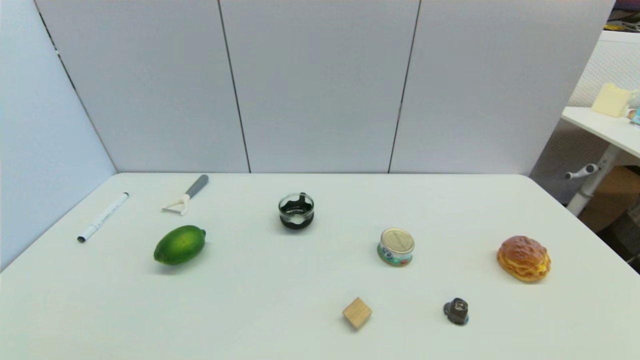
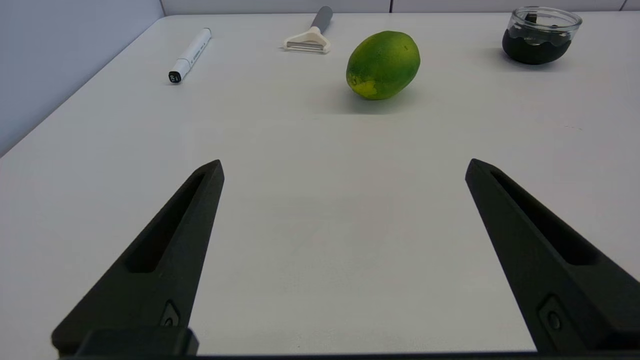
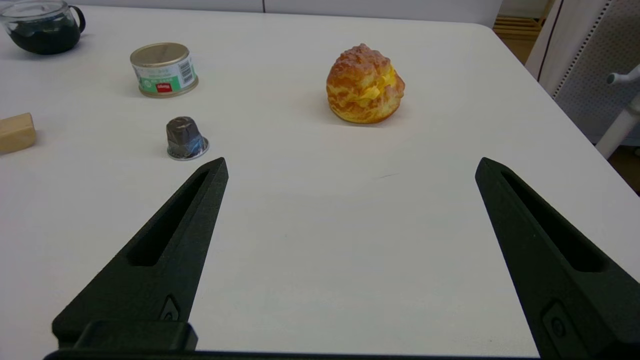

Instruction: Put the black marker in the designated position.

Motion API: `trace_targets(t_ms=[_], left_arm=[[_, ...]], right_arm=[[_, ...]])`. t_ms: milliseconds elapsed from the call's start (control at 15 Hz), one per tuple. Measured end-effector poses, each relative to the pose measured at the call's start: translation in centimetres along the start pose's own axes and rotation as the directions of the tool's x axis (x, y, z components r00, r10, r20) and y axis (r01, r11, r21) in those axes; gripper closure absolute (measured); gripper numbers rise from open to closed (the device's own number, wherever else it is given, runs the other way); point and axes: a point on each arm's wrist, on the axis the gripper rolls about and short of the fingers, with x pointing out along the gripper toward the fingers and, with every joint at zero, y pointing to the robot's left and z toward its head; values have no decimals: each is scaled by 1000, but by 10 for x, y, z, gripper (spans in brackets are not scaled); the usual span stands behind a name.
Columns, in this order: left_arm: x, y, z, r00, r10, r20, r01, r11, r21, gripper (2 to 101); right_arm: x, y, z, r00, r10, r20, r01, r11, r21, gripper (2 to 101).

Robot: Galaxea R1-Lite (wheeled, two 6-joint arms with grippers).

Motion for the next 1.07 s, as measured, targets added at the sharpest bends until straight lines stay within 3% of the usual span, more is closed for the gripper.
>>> trace_targets(t_ms=[1067], left_arm=[[0, 0, 0, 1000, 6, -1, -6, 1000, -10, 53]], right_arm=[[0, 0, 0, 1000, 0, 0, 0, 1000, 0, 43]])
